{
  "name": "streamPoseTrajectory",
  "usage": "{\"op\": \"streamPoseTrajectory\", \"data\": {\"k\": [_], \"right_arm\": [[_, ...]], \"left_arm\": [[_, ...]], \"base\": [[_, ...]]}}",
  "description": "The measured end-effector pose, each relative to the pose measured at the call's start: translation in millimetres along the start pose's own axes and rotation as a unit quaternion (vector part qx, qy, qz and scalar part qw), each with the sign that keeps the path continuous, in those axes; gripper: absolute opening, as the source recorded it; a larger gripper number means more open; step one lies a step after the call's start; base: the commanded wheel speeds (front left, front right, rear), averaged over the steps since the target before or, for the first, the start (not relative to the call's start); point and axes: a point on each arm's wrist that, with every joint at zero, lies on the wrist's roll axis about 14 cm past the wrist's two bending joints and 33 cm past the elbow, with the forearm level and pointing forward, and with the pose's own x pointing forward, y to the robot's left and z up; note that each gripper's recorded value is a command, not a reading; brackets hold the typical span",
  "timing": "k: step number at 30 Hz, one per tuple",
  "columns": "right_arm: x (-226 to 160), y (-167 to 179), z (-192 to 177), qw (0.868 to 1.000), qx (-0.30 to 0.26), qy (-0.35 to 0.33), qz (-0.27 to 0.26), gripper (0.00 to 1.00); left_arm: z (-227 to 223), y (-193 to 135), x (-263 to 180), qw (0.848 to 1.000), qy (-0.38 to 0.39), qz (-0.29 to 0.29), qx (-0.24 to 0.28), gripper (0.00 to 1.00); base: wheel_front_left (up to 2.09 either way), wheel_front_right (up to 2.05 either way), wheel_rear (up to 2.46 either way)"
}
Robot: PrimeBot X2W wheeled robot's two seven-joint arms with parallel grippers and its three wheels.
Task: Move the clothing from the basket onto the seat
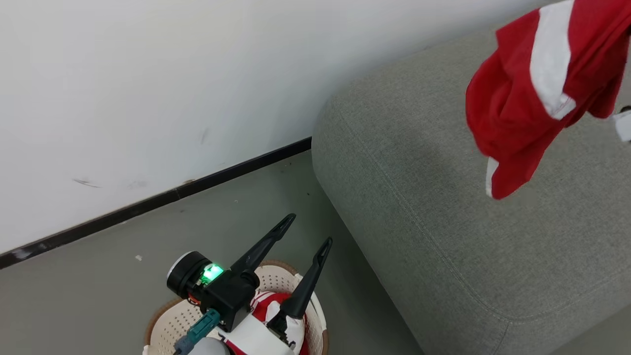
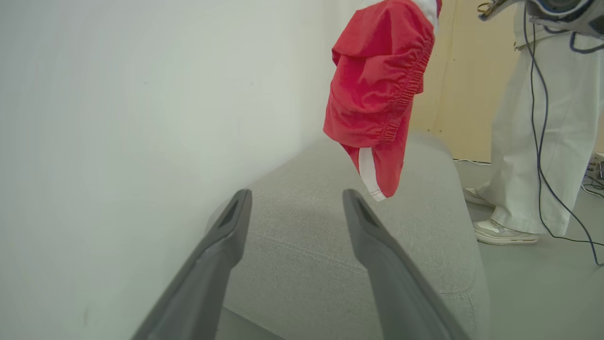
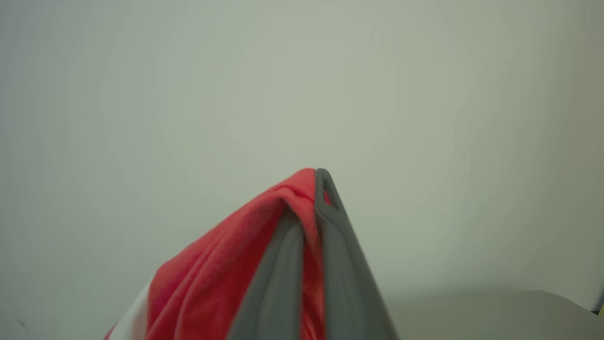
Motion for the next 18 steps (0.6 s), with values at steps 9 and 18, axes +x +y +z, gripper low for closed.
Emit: {"op": "streamPoseTrajectory", "data": {"k": [9,18], "right_arm": [[24.6,-61.0,-25.5,0.996,-0.007,0.040,-0.082,0.00],[23.2,-99.1,-62.6,0.987,-0.043,0.093,-0.123,0.00]], "left_arm": [[-3.5,15.8,-0.6,1.000,-0.003,0.012,0.003,1.00],[-1.7,30.4,6.6,1.000,-0.009,0.012,0.009,1.00]], "base": [[0.00,0.00,0.00],[0.00,0.00,0.00]]}}
